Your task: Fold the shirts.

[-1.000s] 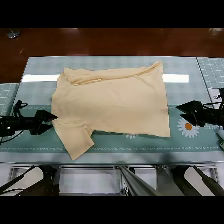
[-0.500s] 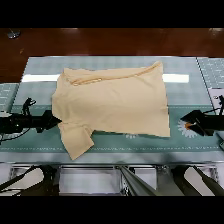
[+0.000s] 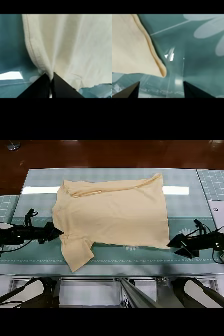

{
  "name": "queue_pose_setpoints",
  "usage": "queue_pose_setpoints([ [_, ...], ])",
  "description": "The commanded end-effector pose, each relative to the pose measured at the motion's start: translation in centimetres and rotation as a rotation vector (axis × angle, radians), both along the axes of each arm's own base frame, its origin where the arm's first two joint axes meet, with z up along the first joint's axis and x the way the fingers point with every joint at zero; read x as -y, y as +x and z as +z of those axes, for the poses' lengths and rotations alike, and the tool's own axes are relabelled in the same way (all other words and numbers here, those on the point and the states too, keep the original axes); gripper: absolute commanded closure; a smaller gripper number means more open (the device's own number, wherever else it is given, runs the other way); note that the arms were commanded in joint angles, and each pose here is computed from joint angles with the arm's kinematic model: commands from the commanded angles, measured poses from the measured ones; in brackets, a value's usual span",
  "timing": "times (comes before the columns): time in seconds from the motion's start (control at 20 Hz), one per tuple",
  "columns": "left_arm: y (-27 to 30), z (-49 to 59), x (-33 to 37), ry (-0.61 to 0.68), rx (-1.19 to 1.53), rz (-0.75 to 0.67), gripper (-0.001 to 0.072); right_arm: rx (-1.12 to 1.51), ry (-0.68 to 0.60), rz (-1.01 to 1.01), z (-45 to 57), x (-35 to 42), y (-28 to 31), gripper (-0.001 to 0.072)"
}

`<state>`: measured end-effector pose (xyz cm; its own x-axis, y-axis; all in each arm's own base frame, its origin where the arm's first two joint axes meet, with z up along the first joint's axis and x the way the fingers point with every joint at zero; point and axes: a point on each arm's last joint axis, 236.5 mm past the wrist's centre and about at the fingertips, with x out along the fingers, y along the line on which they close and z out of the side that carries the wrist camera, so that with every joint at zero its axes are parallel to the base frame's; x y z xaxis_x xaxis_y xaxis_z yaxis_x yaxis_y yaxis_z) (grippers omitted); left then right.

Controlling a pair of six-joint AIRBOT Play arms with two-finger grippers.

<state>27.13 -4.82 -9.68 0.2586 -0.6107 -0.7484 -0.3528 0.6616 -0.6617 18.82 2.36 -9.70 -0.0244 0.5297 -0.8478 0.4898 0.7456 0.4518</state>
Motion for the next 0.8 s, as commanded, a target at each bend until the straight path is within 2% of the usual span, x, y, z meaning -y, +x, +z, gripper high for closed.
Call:
queue_pose_setpoints([
  [0.0,0.1,0.1,0.1,-0.003,0.012,-0.008,0.0684,0.022,0.092,-0.005,-0.5,-2.3,1.8,0.0094],
  [0.2,0.3,0.2,0.2,-0.010,0.016,-0.001,0.0684,0.121,0.137,-0.093,0.6,-2.2,6.6,0.0095],
  [0.35,0.3,0.2,0.2,-0.009,0.016,-0.001,0.0684,0.136,0.149,-0.100,0.7,-2.6,7.7,0.0112],
  [0.4,0.3,0.3,0.2,-0.010,0.016,-0.001,0.0684,0.139,0.149,-0.053,0.6,-3.2,7.4,0.0225],
  [0.45,0.3,0.3,0.3,-0.015,0.016,-0.002,0.0684,0.149,0.150,0.006,0.6,-4.2,7.1,0.0464],
  [0.5,0.2,0.5,0.4,-0.021,0.015,-0.006,0.0684,0.169,0.154,0.061,0.8,-4.9,7.0,0.0670],
  [0.65,1.4,2.5,0.7,-0.066,0.058,-0.002,0.0684,0.238,0.148,0.123,3.1,-5.2,9.3,0.0688],
  [0.75,5.0,7.9,0.7,-0.132,0.228,0.009,0.0685,0.334,0.126,0.136,7.1,-4.2,13.0,0.0688],
])
